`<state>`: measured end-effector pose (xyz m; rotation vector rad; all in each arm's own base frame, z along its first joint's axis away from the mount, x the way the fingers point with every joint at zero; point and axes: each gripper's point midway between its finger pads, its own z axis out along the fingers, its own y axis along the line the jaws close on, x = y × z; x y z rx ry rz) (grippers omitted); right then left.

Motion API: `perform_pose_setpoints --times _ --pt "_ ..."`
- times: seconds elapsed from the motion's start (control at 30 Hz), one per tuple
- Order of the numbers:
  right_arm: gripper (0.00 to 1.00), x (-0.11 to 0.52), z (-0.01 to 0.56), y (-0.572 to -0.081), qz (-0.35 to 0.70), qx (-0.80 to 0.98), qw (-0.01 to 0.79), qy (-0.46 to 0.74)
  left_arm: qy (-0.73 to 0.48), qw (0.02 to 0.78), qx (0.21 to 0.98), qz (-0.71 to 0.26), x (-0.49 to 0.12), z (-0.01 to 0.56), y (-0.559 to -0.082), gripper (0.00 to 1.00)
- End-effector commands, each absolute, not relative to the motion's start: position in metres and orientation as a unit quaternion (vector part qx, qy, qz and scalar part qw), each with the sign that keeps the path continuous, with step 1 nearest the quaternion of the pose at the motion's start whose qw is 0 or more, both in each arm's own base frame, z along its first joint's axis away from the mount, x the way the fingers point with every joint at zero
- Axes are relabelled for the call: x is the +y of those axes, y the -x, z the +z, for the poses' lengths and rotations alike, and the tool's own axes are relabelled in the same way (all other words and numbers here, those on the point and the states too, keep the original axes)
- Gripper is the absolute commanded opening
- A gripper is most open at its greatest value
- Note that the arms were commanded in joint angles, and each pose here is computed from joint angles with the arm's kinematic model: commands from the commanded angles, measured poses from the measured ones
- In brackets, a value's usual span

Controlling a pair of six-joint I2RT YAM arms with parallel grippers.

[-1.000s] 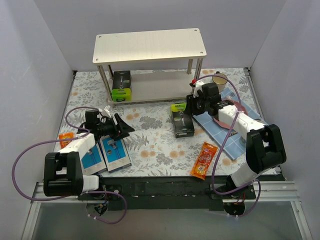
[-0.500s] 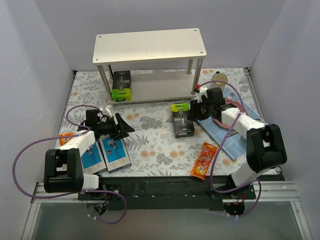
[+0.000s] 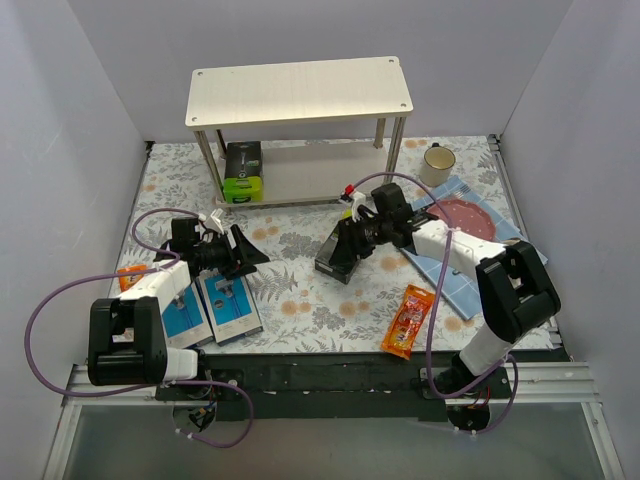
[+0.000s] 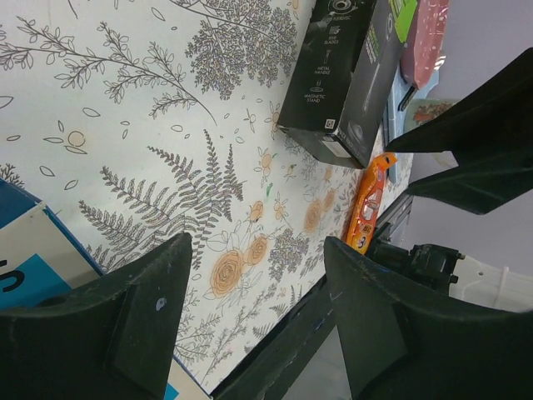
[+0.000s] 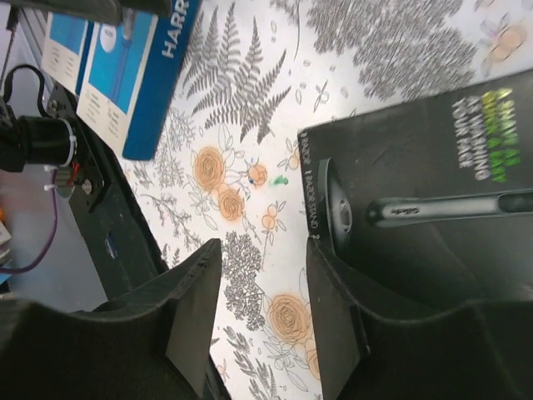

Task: Place and organize the shaving razors onto the shelf

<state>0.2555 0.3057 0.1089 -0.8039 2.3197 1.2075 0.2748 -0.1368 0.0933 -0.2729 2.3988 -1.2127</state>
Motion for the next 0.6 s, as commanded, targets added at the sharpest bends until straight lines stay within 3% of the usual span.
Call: perform_pose_setpoints --times 0.0,0.23,0.4,0.57 --pt "0.5 0.298 0.162 -0.298 0.432 0.795 0.298 0.306 0.092 0.236 0.861 -0.44 -0.138 0.101 -0.277 0.64" --pt "0.55 0.237 0.153 -0.382 0.291 0.817 0.395 0.303 0.089 0.228 0.861 -0.446 -0.139 0.099 -0.27 0.6" --pt "0.69 0.21 0.129 -0.416 0.272 0.83 0.396 0.282 0.076 0.237 0.863 -0.439 -0.138 0.105 -0.272 0.6" --pt "0.71 0.217 0.12 -0.426 0.3 0.819 0.395 0.287 0.068 0.24 0.866 -0.434 -0.137 0.104 -0.272 0.61"
